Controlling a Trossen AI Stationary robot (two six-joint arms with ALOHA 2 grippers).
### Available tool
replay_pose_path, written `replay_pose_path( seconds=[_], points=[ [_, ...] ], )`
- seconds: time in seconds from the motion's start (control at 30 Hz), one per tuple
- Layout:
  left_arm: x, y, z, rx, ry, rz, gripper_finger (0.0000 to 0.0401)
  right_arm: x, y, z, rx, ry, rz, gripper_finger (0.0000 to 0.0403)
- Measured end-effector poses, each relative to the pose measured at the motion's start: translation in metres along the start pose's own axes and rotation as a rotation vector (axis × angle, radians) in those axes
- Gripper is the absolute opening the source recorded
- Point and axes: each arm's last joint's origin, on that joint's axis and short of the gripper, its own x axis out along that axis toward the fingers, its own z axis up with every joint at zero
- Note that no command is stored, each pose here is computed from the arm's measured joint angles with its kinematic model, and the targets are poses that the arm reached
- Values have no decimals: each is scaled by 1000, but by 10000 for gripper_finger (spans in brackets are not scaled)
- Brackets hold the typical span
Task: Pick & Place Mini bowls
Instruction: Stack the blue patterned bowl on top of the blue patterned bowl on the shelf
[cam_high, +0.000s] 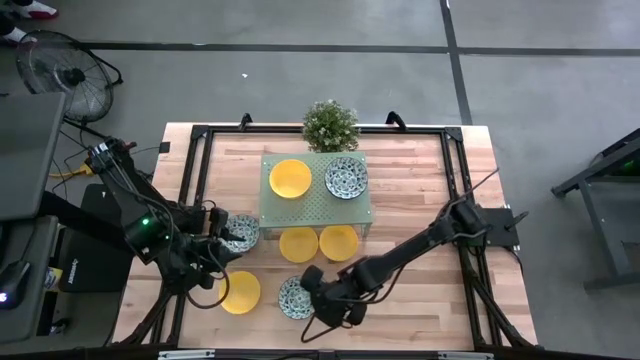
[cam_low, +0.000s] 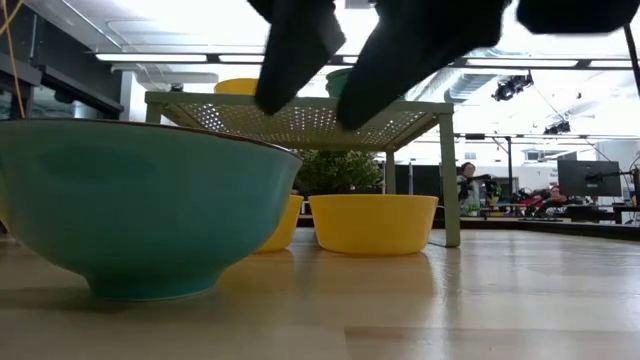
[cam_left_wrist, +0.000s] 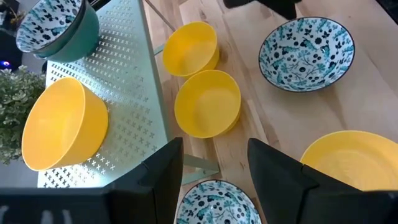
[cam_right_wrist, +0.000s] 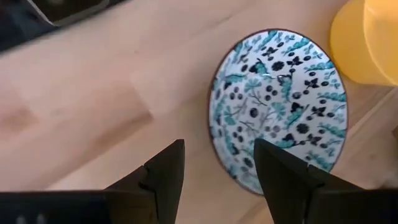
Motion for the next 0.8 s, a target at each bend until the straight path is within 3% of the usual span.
replay_pose_path(
  seconds=[0.57,0.8],
  points=[
    [0,0,-1,-27,6,-2,175,27,1,-4,-117,42,-44,177],
    [0,0,-1,-40,7,-2,175,27,1,-7,-114,45,-12,117]
  ],
)
